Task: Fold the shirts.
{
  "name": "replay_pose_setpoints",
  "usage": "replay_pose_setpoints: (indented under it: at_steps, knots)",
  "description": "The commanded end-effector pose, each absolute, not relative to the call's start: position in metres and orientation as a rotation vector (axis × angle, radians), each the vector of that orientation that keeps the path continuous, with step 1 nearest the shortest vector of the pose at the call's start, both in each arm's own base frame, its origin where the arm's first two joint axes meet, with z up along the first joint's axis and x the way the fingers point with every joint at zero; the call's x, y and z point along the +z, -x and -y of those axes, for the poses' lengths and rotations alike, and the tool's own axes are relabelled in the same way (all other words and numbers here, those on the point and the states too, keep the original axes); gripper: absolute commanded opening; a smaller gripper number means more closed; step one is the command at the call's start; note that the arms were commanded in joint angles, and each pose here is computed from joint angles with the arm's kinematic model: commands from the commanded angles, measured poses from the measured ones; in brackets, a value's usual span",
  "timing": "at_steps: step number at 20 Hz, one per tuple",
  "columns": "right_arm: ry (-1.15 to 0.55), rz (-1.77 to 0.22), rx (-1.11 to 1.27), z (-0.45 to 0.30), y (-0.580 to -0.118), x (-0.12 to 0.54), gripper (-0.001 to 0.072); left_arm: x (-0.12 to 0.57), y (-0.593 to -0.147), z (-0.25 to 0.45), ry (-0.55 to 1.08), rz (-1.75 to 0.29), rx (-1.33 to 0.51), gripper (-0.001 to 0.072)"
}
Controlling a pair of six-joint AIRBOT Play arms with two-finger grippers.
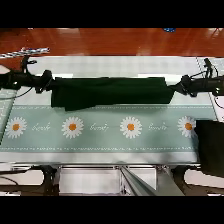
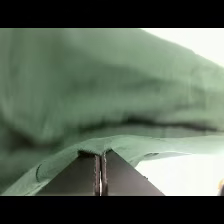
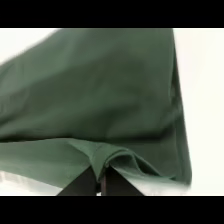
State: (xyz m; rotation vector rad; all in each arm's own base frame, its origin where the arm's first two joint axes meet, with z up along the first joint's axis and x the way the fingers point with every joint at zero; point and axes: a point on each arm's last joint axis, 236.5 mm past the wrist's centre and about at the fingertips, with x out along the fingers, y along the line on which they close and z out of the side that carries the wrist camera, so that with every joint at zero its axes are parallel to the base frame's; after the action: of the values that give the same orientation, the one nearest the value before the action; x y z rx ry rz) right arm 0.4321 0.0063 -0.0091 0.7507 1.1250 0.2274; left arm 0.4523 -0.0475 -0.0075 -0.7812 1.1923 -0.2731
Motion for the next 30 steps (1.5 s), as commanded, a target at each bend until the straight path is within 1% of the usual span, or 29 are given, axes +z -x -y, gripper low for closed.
replay_pose_setpoints:
  at_steps: [1,4,8,9,10,11,12,13,14,17,18,19,21,23,25,27,30]
  knots:
    - [-0.776,-1.117,0.214,-0.003,-0.470,-0.019,0.0021,-0.018,-0.500,0.051,0.834,-1.214,-0.262,0.0028]
    - [-0.787,-1.114,0.214,0.002,-0.487,-0.028,0.0021,-0.019,-0.522,0.051,0.813,-1.228,-0.310,0.0028]
    - [-0.850,-1.100,0.212,0.002,-0.506,-0.043,0.0022,-0.041,-0.520,0.065,0.808,-1.323,-0.365,0.0030]
    - [-0.868,-1.091,0.204,0.003,-0.510,-0.046,0.0107,-0.046,-0.519,0.066,0.811,-1.333,-0.364,0.0079]
    - [-0.883,-1.086,0.194,0.004,-0.513,-0.050,0.0332,-0.048,-0.518,0.067,0.811,-1.342,-0.367,0.0289]
    - [-0.883,-1.084,0.190,0.005,-0.513,-0.051,0.0420,-0.048,-0.514,0.068,0.812,-1.359,-0.371,0.0499]
    - [-0.883,-1.087,0.196,0.005,-0.512,-0.049,0.0422,-0.047,-0.510,0.061,0.804,-1.376,-0.359,0.0506]
    - [-0.890,-1.083,0.198,0.010,-0.509,-0.043,0.0422,-0.046,-0.503,0.044,0.803,-1.423,-0.287,0.0506]
    - [-0.896,-1.076,0.202,0.017,-0.505,-0.032,0.0421,-0.042,-0.493,0.024,0.766,-1.463,-0.228,0.0506]
    - [-0.898,-1.034,0.216,0.055,-0.477,0.020,0.0421,-0.003,-0.457,-0.053,0.531,-1.494,-0.083,0.0506]
    - [-0.842,-1.029,0.225,0.068,-0.461,0.035,0.0421,0.015,-0.447,-0.080,0.454,-1.465,-0.018,0.0506]
    - [-0.788,-1.032,0.175,0.086,-0.447,0.042,0.0421,0.039,-0.442,-0.104,0.393,-1.404,0.059,0.0506]
    - [-0.733,-1.000,-0.034,0.135,-0.425,0.042,0.0421,0.090,-0.445,-0.123,0.362,-1.198,0.135,0.0506]
    - [-0.792,-0.951,-0.173,0.158,-0.412,0.022,0.0421,0.120,-0.438,-0.109,0.366,-0.998,0.155,0.0506]
    - [-0.878,-0.979,-0.192,0.145,-0.405,-0.013,0.0421,0.110,-0.415,-0.068,0.370,-0.917,0.098,0.0506]
    - [-0.939,-1.035,-0.111,0.113,-0.410,-0.039,0.0421,0.074,-0.382,-0.023,0.337,-0.949,0.010,0.0506]
    - [-1.010,-1.066,-0.021,0.071,-0.434,-0.061,0.0421,0.022,-0.339,0.038,0.337,-1.075,-0.109,0.0506]
